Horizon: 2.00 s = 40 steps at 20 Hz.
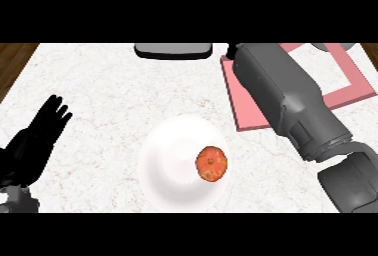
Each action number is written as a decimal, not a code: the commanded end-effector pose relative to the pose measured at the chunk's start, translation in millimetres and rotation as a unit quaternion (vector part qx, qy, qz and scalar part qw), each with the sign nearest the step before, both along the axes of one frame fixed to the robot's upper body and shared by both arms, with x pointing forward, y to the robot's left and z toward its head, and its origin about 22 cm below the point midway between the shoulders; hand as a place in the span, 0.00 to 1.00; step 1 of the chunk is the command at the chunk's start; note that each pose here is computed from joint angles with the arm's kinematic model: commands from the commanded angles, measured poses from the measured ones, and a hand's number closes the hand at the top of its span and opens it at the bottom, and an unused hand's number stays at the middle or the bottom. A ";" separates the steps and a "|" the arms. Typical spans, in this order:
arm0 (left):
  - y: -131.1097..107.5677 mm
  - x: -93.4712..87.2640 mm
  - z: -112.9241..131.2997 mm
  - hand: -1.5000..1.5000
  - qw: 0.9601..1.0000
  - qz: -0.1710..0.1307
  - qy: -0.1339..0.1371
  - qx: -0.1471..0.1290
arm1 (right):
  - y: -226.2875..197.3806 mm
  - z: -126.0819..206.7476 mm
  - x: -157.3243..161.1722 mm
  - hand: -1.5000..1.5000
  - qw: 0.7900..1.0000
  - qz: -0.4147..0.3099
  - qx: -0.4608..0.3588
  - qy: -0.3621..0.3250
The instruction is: Pick the pear from the plate and place it in the cardboard box
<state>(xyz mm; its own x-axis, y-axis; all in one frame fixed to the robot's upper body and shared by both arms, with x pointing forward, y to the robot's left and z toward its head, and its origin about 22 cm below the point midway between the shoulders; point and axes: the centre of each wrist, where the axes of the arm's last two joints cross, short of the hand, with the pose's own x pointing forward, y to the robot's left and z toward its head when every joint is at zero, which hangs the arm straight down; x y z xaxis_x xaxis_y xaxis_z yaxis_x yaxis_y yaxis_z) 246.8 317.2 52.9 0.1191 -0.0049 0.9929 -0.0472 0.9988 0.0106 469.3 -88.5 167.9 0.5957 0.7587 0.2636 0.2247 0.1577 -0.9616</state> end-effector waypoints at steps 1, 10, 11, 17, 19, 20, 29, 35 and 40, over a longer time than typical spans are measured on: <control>-1.8 9.7 22.3 0.50 1.000 0.003 -0.003 -0.003 | -10.3 -21.2 -1.2 0.00 0.993 -0.077 0.083 0.025; -7.3 -0.5 6.5 0.50 1.000 0.001 0.006 -0.004 | -20.2 -49.1 -10.5 0.00 0.992 0.004 0.096 -0.085; 2.5 -5.6 3.4 0.50 1.000 0.004 0.007 0.004 | -22.0 -50.3 -11.8 0.00 0.986 -0.005 0.117 -0.123; 7.8 -10.0 -2.4 0.50 1.000 0.013 0.003 0.001 | -28.2 -18.2 -9.4 0.00 0.933 -0.052 0.200 -0.294; 0.9 -5.6 -9.7 0.50 1.000 0.017 0.012 -0.002 | -17.4 -13.4 -14.0 0.00 0.918 -0.053 0.236 -0.315; 5.1 -6.2 -1.3 0.50 1.000 0.014 0.006 -0.003 | -25.6 -18.1 -15.1 0.00 0.915 -0.057 0.234 -0.324; 10.9 -20.5 -6.4 0.50 0.999 0.039 0.012 0.002 | -78.1 -44.3 -62.6 0.00 0.898 -0.063 0.261 -0.349; 17.9 -6.0 8.6 0.50 0.999 0.035 0.010 0.002 | -95.6 -23.0 -119.7 0.00 0.902 -0.033 0.254 -0.348; 10.2 -22.9 -17.5 0.50 1.000 0.019 0.006 0.003 | -128.7 -12.8 -170.9 0.00 0.905 -0.044 0.241 -0.349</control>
